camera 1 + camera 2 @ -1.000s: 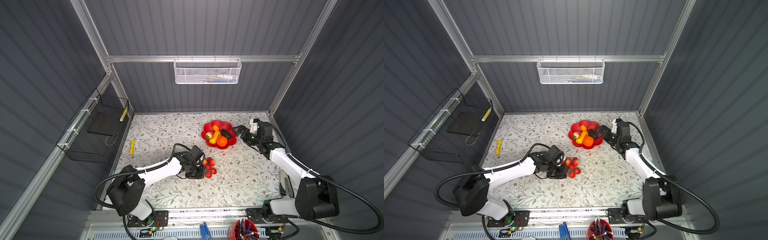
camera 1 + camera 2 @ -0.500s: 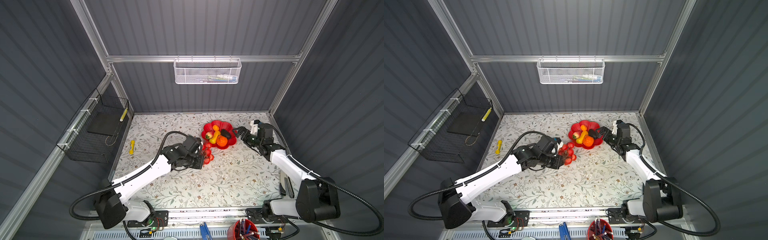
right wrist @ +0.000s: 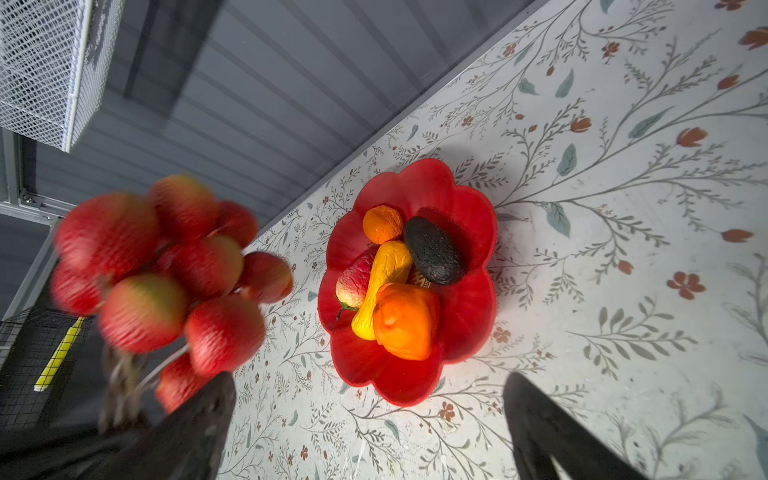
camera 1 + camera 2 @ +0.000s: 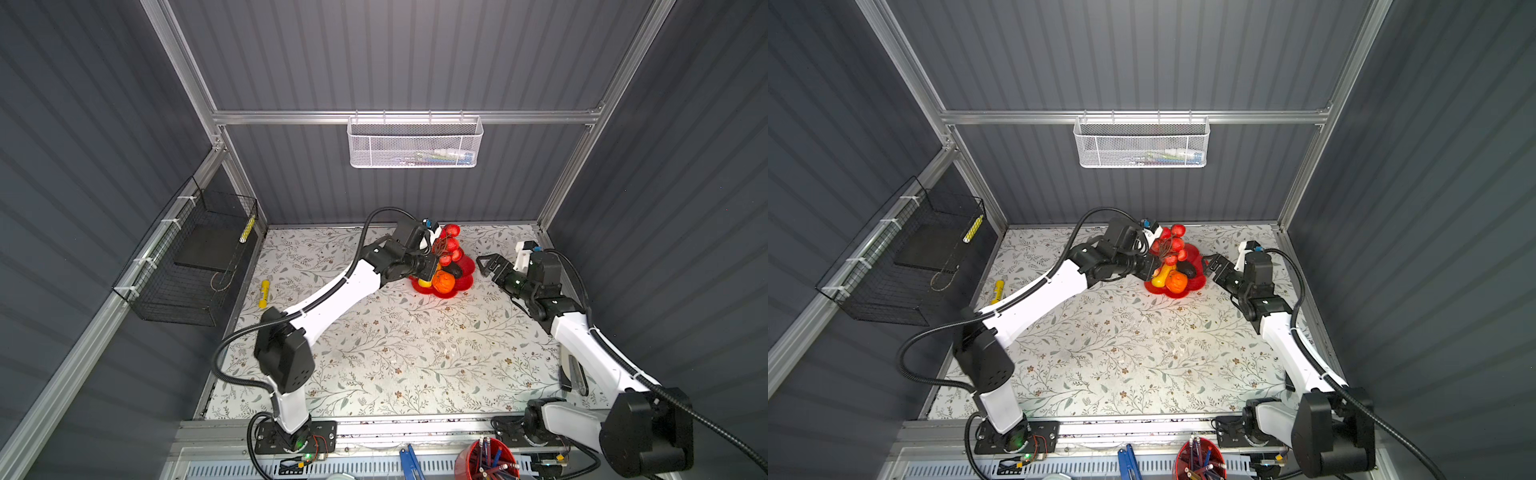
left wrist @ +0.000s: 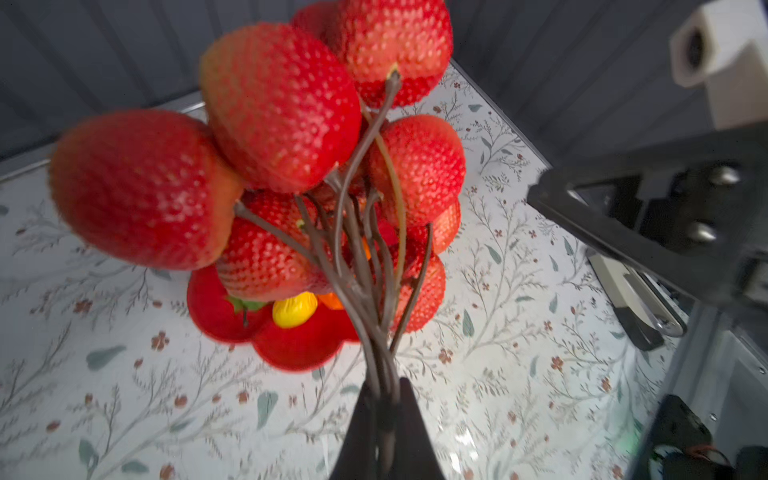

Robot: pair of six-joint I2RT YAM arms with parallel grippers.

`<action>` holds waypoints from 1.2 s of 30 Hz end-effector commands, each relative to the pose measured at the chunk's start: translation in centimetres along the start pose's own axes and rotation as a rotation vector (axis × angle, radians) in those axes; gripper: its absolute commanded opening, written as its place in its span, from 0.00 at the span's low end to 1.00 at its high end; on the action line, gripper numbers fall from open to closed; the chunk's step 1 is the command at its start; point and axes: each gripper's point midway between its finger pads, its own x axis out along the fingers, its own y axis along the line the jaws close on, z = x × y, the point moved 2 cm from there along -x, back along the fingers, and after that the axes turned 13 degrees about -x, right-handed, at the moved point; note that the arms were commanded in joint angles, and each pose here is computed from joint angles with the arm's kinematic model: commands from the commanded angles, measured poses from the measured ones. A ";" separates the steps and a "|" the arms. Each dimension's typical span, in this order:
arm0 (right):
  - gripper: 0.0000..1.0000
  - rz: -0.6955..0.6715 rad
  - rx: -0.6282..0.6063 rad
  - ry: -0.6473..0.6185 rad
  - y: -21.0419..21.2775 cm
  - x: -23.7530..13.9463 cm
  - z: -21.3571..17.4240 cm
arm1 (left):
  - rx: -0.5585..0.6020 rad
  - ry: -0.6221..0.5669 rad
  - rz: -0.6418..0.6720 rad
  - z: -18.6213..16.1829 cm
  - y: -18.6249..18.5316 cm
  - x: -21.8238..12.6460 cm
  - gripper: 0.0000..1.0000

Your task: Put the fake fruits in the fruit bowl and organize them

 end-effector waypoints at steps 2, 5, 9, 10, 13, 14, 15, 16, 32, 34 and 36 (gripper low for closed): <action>0.99 -0.048 -0.016 0.001 -1.1 -0.8 -0.6 | 0.068 -0.103 -0.068 3.5 0.9 3.5 0.00; 0.99 -0.058 -0.030 -0.020 -1.1 -1.7 -0.4 | 0.049 -0.126 -0.079 3.8 2.4 6.3 0.00; 0.99 -0.075 -0.036 -0.020 -1.4 -1.9 -0.5 | 0.039 -0.105 -0.051 2.6 4.1 9.9 0.03; 0.99 -0.079 -0.038 -0.020 -1.5 -1.8 -0.6 | 0.036 -0.093 -0.041 2.0 4.6 10.7 0.05; 0.99 -0.086 -0.039 -0.021 -1.7 -1.8 -0.6 | 0.013 -0.055 -0.014 0.1 5.8 12.5 0.13; 0.99 -0.085 -0.041 -0.022 -1.6 -1.8 -0.5 | 0.004 -0.044 -0.008 -0.5 6.1 12.9 0.17; 0.99 -0.090 -0.042 -0.022 -1.7 -1.7 -0.5 | -0.004 -0.036 -0.002 -1.0 6.4 13.1 0.22; 0.99 -0.093 -0.044 -0.023 -1.8 -1.7 -0.4 | -0.011 -0.031 0.002 -1.3 6.6 13.2 0.31; 0.99 -0.240 -0.140 -0.104 -3.5 -2.7 1.5 | 0.048 -0.316 -0.040 4.1 3.4 3.0 1.00; 0.99 -0.304 -0.186 -0.159 -4.5 -3.6 1.8 | 0.074 -0.419 -0.051 5.3 2.6 0.0 1.00; 0.99 -0.385 -0.249 -0.219 -5.7 -4.6 2.0 | 0.098 -0.531 -0.022 6.3 2.6 -3.2 1.00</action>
